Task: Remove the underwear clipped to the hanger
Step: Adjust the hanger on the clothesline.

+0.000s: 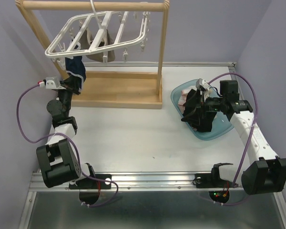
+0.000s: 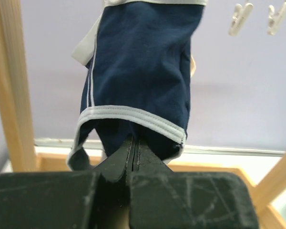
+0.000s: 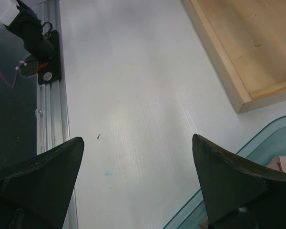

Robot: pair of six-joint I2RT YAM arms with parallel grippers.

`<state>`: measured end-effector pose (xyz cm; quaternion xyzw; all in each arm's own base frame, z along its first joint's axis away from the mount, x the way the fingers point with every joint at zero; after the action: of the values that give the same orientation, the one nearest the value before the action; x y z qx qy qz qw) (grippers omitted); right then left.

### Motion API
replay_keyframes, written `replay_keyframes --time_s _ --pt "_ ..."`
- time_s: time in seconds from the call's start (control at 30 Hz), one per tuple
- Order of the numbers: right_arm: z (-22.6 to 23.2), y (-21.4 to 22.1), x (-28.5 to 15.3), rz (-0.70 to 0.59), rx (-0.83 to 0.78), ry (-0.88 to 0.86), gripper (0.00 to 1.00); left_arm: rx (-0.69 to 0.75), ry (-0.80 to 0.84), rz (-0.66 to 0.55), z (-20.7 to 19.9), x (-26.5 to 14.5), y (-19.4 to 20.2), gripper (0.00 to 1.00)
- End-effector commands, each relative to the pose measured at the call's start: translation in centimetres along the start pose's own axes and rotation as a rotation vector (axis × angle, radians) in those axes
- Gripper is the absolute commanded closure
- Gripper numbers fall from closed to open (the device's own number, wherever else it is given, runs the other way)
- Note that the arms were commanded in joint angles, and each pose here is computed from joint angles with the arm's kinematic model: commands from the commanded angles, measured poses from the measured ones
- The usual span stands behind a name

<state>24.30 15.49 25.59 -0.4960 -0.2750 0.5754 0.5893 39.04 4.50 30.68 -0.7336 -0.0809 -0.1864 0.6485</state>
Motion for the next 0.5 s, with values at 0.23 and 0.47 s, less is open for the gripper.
replay_keyframes --time_s 0.23,0.47 --pt "0.5 -0.2 0.2 -0.008 -0.042 -0.017 0.00 -0.128 0.347 -0.321 -10.8 -3.9 -8.0 1.00" --pt "0.7 -0.3 0.1 -0.010 -0.049 -0.014 0.00 -0.153 0.475 -0.353 -16.1 -5.6 -9.7 1.00"
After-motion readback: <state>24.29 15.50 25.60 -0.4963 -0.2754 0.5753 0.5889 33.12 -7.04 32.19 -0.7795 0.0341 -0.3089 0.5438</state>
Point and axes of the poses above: each gripper's point midway between its finger pads, its own x axis out along the fingers, its own z axis along the line the jaws close on, y = z × x, the point moved 2 cm from there along -x, back along the fingers, and after that the axes turned 9 degrees about x, right-handed, at the moved point
